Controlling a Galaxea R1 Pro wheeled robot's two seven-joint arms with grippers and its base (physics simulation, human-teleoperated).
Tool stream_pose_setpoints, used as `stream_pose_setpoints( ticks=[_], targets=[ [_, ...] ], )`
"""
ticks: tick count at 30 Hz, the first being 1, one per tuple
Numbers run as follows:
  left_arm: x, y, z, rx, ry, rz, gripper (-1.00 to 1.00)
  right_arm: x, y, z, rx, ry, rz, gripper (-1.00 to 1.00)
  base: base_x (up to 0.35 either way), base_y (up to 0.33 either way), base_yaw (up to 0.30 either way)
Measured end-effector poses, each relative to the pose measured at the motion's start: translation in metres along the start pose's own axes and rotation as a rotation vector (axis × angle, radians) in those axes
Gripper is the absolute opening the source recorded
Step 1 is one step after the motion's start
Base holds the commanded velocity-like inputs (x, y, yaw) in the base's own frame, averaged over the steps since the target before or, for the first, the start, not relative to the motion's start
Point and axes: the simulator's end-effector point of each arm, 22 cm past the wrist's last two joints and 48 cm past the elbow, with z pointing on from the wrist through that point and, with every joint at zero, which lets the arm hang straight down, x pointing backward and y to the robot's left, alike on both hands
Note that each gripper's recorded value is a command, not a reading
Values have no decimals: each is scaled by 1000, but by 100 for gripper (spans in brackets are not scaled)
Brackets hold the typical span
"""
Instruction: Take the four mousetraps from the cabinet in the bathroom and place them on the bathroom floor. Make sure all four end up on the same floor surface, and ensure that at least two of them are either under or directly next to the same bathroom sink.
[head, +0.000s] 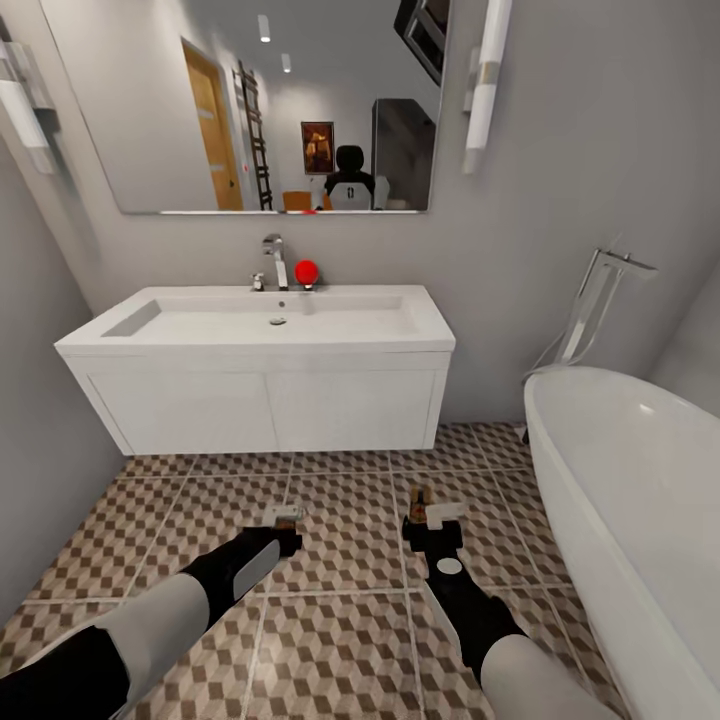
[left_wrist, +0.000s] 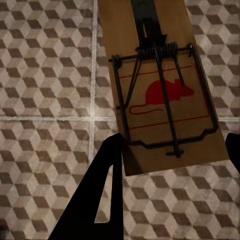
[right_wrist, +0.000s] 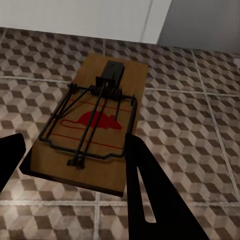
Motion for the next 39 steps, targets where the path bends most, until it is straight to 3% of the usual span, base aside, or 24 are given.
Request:
stream_pose_setpoints(
  ticks=[39],
  targets=[
    [68,-9,75,2,23,6,-100,99,14,39,-7,58,-5,-100,0,0,0]
  ],
)
